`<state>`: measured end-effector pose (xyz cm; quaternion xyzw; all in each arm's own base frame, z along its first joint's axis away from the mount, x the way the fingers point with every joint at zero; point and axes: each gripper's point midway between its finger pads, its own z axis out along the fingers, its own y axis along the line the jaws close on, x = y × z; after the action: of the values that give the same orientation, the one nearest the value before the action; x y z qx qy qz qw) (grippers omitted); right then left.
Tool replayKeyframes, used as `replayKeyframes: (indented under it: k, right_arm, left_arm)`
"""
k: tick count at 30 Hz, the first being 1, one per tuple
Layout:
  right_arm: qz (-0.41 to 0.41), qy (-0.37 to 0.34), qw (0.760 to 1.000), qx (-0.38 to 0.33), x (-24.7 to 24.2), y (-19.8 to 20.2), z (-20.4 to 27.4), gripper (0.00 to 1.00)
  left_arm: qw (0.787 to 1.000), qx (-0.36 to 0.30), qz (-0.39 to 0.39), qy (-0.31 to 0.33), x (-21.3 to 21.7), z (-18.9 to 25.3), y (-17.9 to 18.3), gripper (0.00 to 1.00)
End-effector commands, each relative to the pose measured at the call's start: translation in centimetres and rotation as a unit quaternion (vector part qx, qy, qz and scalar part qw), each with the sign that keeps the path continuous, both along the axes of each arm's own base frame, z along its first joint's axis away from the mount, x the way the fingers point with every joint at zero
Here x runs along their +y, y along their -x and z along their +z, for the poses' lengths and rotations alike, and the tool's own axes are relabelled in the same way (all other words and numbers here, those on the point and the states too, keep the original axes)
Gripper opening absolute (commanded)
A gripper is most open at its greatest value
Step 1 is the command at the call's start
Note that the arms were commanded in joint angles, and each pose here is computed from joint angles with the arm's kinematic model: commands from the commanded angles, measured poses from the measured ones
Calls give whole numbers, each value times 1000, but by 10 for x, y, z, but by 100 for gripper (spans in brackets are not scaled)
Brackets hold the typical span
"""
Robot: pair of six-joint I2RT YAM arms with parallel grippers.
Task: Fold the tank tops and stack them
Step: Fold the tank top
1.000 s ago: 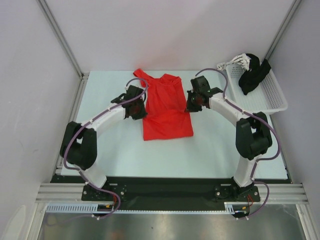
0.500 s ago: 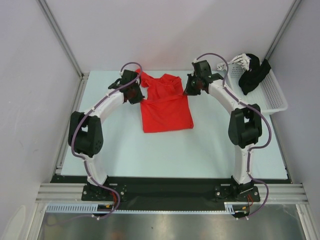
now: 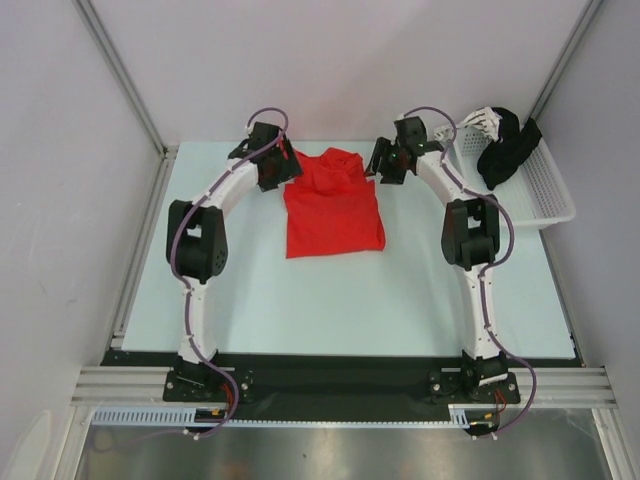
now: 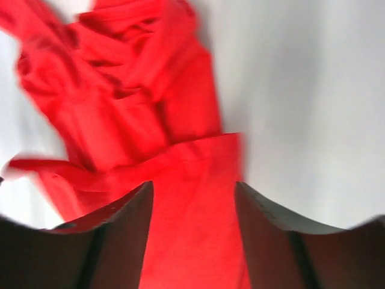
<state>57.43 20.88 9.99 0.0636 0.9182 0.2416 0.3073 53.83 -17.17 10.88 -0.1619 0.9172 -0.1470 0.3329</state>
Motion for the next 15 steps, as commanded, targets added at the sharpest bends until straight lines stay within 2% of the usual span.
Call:
replayKeyframes:
  k: [1, 2, 3, 4, 5, 6, 7, 8, 9, 10, 11, 15]
  right_arm:
    - [-4, -22, 1000, -6, -5, -6, 2, 64]
    - [1, -22, 1000, -8, -6, -2, 1, 65]
    - [3, -24, 999, -28, -9, 5, 23, 70]
    - [0, -22, 999, -35, -14, 10, 24, 71]
    - [1, -21, 1000, -20, -19, 26, 3, 72]
    - [3, -26, 999, -21, -23, 35, 4, 72]
    - [4, -40, 998, -56, -26, 38, 31, 71]
    - [18, -50, 998, -20, -25, 65, 4, 70]
    - [23, -54, 998, -19, -25, 74, 3, 70]
    - [27, -59, 997, -31, -25, 83, 13, 69]
    - [38, -62, 997, -9, -23, 103, -4, 69]
    - [59, -62, 996, 11, -22, 138, -20, 73]
  left_arm:
    - [1000, -12, 10, -2, 15, 13, -18, 85]
    - [1000, -7, 9, -13, 19, 11, -12, 90]
    - [1000, -12, 15, -23, 24, 15, -9, 93]
    - [999, -34, 14, -20, 26, 36, -4, 97]
    - [999, -26, 11, -25, 29, 21, 8, 98]
    - [999, -24, 10, -24, 31, 20, 17, 98]
    - [999, -36, 1, -10, 28, 36, 28, 97]
    - [1000, -19, -4, -5, 28, 14, 46, 96]
    - [999, -35, -5, 2, 27, 26, 56, 95]
    - [999, -27, -23, 19, 17, 20, 71, 94]
    - [999, -10, -27, 22, 16, -4, 90, 93]
    - [998, -2, -57, 28, 0, -20, 132, 92]
